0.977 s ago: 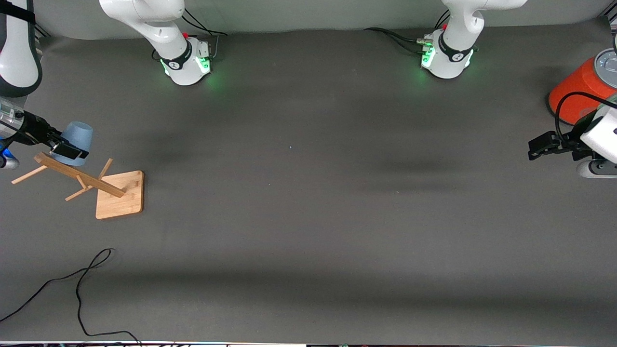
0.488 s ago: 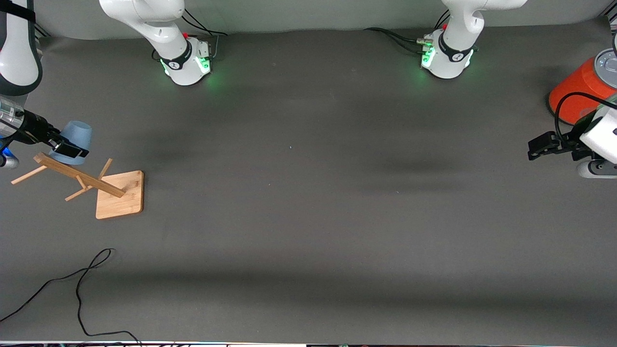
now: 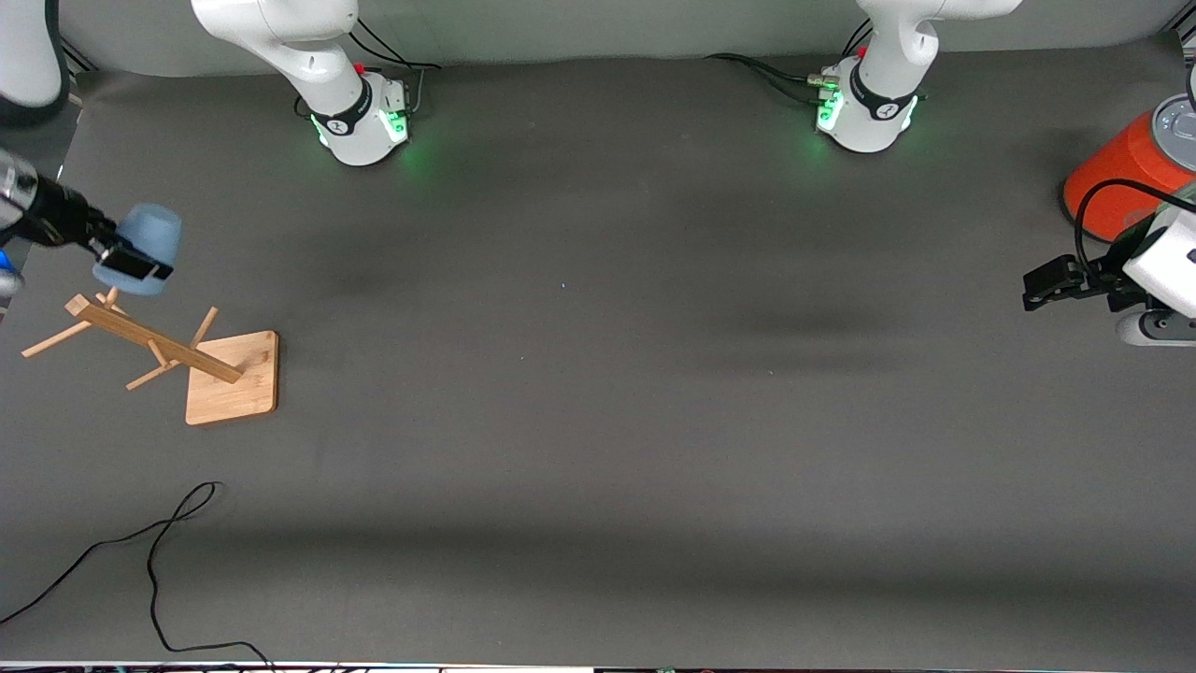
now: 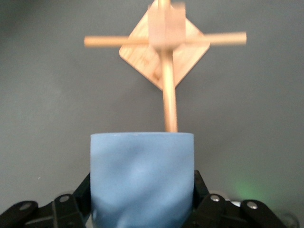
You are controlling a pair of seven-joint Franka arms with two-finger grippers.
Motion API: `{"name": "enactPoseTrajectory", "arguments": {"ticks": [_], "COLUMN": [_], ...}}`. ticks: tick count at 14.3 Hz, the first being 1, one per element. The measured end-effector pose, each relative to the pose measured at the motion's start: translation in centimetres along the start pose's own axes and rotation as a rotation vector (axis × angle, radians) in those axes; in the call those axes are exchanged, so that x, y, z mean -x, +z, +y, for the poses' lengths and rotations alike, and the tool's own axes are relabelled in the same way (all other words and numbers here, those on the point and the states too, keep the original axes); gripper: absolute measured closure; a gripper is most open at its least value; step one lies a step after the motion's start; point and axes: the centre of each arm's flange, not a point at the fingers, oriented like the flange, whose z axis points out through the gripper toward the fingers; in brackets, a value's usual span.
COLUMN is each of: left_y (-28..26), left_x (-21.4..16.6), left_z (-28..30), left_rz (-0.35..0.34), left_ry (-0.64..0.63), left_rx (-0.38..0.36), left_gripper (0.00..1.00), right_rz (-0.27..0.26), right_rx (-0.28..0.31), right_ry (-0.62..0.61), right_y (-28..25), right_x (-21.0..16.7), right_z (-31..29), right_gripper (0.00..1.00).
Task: Rotate and upright cup with both arms
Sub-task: 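Slide the blue cup off the peg with the right gripper, then carry the blue cup with the right gripper to the table middle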
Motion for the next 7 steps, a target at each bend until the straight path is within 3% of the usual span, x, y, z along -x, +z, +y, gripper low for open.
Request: {"name": "enactPoseTrajectory", "arguments": {"ticks": [4, 7], "left_y": [0.0, 0.1], "left_x": [0.0, 0.0], "left_z": [0.0, 0.0], "left_rz": [-0.001, -0.002], "left_ry": [0.000, 0.000], "left_rx": [0.000, 0.000], "left_gripper": [0.00, 0.00], "right_rz": [-0.015, -0.020], "right_rx": [0.004, 0.005], "right_ry": [0.095, 0.184], "right_y": [-2.7, -2.6], "right_x": [6.7, 13.5], "right_z": [-3.5, -9.9], "right_gripper": [0.19, 0.19]}}
